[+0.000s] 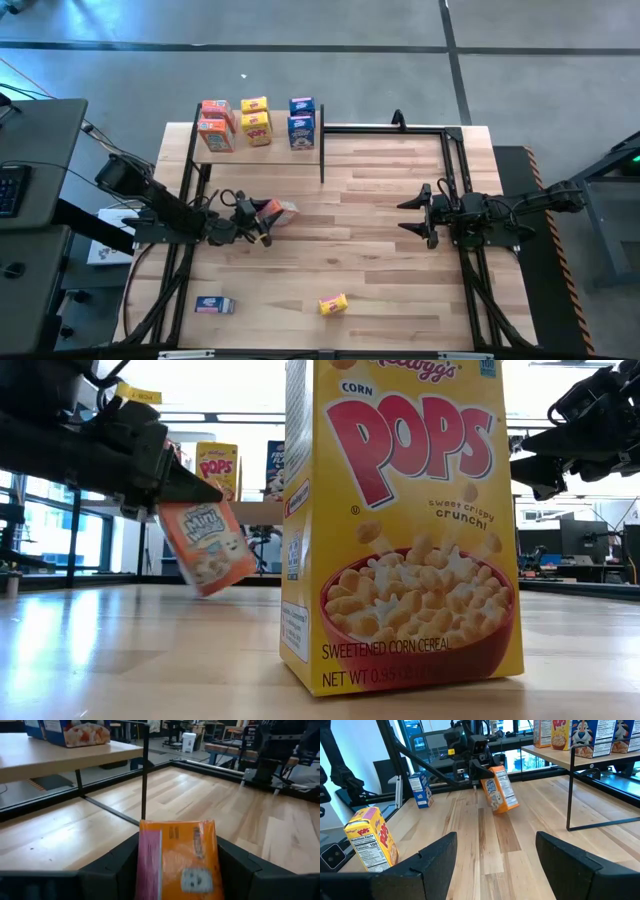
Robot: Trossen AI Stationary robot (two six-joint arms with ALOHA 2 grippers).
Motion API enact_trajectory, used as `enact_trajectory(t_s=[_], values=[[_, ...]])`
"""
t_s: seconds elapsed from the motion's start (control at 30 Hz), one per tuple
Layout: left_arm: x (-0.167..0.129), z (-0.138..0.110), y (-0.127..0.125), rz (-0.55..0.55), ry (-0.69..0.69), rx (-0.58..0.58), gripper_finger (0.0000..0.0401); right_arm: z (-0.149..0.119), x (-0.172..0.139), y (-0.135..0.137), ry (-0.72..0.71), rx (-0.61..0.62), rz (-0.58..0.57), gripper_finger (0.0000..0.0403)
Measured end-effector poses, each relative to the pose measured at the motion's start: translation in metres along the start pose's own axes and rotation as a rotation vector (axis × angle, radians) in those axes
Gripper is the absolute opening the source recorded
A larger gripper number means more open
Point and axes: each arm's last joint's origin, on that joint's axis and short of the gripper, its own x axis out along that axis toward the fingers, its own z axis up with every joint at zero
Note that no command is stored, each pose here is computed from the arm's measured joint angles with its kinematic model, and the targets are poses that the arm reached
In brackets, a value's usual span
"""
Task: Stack cereal on shelf
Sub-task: Put the orange cereal box on the shelf aligned with the other orange cereal boxes
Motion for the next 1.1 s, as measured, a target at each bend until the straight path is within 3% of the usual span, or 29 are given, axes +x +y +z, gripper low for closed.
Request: enact_trajectory(t_s=[0.73, 1.1], values=[[0.022, 0.009, 0.004, -0.025, 0.039, -0.02, 0.0196, 0.0, 0.0, 0.0, 0.0, 0.0, 0.0, 0.0264], [0.025, 0.007, 0.007, -0.028, 0.071, -0.047, 0.0238, 0.0, 0.0, 0.0, 0.0, 0.0, 0.0, 0.0264]])
